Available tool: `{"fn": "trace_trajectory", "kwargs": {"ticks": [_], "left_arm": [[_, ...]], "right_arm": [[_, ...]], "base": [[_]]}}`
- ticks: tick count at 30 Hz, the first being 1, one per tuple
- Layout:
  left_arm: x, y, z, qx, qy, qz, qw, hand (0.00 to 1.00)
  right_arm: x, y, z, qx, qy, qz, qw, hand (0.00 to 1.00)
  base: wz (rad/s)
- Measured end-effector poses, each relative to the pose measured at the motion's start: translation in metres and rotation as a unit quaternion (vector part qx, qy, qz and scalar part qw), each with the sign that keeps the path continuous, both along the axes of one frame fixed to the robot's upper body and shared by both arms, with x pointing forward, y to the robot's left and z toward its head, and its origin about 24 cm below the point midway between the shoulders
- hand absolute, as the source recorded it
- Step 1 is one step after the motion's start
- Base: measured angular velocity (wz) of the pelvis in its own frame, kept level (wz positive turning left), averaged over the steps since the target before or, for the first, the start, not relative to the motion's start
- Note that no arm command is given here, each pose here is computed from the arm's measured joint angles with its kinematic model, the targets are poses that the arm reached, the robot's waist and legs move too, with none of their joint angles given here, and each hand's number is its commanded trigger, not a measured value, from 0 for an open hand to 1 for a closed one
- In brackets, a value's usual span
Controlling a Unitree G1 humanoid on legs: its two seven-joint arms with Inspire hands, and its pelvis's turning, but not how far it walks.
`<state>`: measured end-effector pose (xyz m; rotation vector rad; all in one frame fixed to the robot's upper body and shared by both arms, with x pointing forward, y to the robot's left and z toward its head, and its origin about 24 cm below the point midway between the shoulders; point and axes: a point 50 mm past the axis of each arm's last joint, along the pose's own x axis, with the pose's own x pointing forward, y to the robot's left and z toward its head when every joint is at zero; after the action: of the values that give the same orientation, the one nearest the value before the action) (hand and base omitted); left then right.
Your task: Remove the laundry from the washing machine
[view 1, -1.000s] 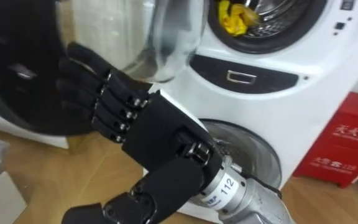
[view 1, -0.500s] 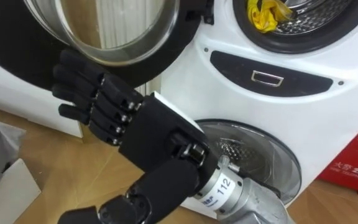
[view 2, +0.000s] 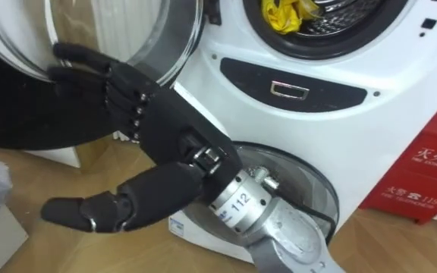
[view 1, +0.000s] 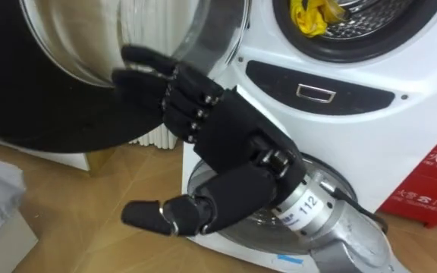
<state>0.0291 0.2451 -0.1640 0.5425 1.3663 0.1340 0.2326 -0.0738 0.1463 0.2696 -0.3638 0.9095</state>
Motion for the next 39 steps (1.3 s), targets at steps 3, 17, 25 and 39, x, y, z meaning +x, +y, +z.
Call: {"fn": "trace_trajectory", "kwargs": {"ticks": [3,17,25,39], "left_arm": [[0.001,0.001,0.000,0.001,-0.002,0.004,1.000,0.00],[-0.014,0.002,0.000,0.006,0.003,0.032,0.999,0.00],[-0.015,0.002,0.000,0.003,-0.001,0.045,0.999,0.00],[-0.020,0.006,0.001,0.004,0.004,0.061,0.998,0.00]], "right_arm": [[-0.005,-0.011,-0.019,-0.012,0.038,-0.021,0.999,0.00],[-0.014,-0.046,-0.060,-0.094,0.105,-0.113,0.983,0.00],[-0.014,-0.047,-0.061,-0.101,0.103,-0.119,0.982,0.00],[-0.002,-0.075,-0.047,-0.095,0.082,-0.217,0.968,0.00]], "base": [[-0.01],[-0.01],[0.01],[0.02]]}}
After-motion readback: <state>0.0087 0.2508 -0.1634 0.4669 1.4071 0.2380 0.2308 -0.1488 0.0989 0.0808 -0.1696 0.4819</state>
